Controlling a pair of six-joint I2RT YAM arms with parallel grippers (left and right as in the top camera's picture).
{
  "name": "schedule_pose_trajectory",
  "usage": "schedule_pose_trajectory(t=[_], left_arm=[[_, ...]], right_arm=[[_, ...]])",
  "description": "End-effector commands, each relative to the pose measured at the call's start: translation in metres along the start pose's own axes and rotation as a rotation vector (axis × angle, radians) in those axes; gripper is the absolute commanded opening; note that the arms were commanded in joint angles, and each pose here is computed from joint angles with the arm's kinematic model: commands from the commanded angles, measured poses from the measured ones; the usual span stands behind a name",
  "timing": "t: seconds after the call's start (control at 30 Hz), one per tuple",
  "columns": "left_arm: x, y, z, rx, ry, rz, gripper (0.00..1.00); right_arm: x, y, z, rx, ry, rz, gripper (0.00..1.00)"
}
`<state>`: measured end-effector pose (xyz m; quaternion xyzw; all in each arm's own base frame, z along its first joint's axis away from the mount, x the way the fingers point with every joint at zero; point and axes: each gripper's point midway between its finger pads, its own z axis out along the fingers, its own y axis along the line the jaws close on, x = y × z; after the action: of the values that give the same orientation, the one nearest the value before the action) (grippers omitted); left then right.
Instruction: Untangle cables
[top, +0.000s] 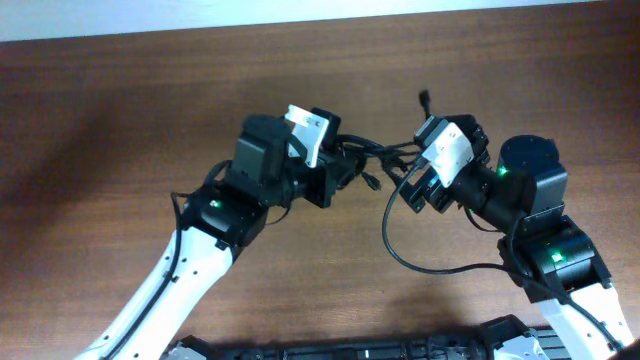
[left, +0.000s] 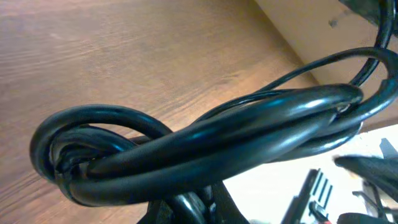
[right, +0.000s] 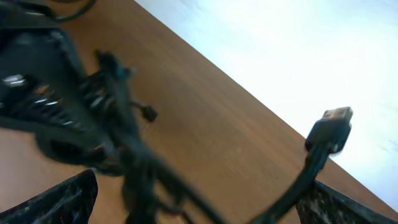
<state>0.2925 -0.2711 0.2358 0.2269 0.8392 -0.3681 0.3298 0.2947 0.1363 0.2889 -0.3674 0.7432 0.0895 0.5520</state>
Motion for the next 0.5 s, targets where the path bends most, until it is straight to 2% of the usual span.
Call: schedule_pose_trajectory(t=[0.0,0.23,0.47], left_arm=[[0.002,-0.022,0.002,0.061,0.007,0.027,0.00],[0.017,-0.057,0.011,0.133,0.052,0.077,0.00],[0.037,-0.094,0.016,0.218,0.085,0.287,0.00]], right_arm=[[0.004,-0.025,-0.003,0.145,0.038,0.074,0.99],[0.001,-0.057,-0.011,0.329,0.021,0.197,0.99],[0.000,-0.072,-0.016,0.416,0.013,0.219,0.99]])
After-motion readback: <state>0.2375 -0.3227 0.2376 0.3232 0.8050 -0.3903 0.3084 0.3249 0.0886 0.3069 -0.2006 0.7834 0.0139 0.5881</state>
